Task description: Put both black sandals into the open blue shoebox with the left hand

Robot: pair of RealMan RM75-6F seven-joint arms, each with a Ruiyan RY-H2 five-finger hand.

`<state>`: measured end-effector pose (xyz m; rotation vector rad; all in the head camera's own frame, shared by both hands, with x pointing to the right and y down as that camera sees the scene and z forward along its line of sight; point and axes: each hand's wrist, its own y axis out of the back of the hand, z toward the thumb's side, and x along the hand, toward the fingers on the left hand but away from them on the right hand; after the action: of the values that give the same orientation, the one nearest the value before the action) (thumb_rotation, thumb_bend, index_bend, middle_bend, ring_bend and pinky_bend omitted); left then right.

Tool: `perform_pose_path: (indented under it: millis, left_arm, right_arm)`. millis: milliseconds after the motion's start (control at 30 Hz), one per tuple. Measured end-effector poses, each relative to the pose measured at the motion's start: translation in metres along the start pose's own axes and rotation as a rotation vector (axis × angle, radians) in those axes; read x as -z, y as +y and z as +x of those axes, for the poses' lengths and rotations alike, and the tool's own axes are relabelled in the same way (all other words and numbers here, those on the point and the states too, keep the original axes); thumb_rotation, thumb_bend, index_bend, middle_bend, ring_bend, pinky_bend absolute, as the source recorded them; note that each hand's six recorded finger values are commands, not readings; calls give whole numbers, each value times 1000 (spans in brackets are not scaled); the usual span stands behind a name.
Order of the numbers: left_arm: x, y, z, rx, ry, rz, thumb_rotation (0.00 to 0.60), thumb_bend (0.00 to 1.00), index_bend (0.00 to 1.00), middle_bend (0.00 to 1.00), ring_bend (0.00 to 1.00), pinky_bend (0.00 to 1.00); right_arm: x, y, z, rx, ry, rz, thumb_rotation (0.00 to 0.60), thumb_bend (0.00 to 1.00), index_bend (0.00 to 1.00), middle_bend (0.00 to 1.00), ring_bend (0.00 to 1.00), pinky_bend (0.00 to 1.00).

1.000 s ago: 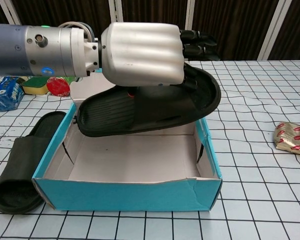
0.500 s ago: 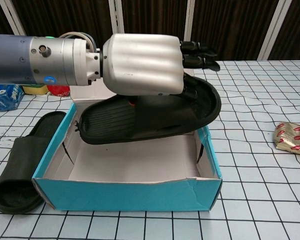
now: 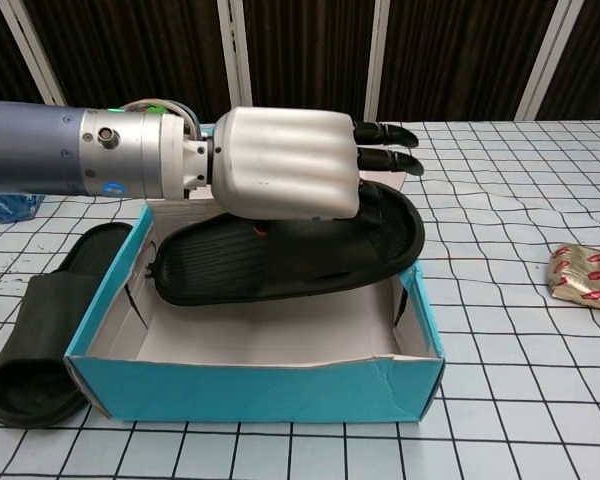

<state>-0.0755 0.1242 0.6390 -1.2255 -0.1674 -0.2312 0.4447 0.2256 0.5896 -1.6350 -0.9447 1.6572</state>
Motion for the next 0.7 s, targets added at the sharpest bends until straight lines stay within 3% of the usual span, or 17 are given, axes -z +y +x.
perform_pose_path:
  millis: [700]
  left_arm:
    - [-11, -17, -4, 32, -23, -45, 600, 260, 423, 484, 68, 49]
  right_arm:
    - [0, -2, -1, -10, -4, 5, 600, 291, 163, 84, 158, 100]
